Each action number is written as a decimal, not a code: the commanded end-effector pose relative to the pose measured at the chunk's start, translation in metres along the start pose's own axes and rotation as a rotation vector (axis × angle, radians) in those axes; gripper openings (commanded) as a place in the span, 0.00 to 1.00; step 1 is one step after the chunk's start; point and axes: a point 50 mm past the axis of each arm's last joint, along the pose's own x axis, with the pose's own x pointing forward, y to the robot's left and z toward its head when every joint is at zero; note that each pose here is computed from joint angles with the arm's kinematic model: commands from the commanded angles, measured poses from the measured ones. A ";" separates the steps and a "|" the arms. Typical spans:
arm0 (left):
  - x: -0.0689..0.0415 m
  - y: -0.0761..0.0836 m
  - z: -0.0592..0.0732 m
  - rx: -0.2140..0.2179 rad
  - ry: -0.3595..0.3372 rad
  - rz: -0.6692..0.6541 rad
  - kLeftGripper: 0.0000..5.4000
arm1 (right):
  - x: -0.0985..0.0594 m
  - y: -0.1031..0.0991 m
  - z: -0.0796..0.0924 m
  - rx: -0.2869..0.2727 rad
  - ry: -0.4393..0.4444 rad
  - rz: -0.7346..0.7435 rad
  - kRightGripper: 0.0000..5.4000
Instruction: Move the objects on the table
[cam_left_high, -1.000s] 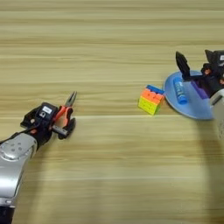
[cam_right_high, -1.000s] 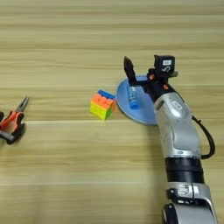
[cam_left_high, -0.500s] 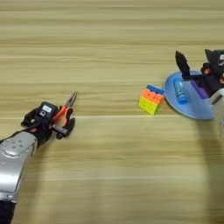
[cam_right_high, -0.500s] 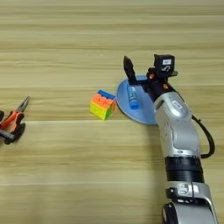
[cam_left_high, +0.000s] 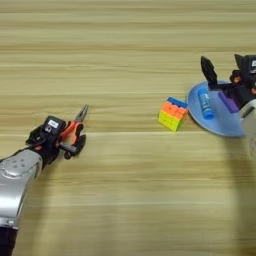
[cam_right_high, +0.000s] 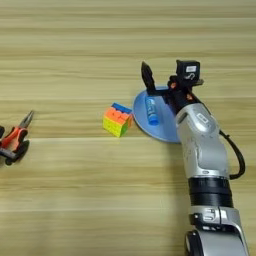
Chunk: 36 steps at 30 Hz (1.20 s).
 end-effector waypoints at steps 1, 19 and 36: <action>0.001 -0.002 -0.025 -0.081 0.124 -0.029 0.86 | 0.002 0.001 0.008 0.003 -0.027 0.006 1.00; 0.004 0.003 -0.033 -0.121 0.150 -0.033 0.62 | 0.003 0.001 0.010 0.006 -0.034 0.004 1.00; 0.005 0.005 -0.025 -0.119 0.105 -0.031 0.60 | 0.004 0.001 0.009 0.009 -0.031 0.005 1.00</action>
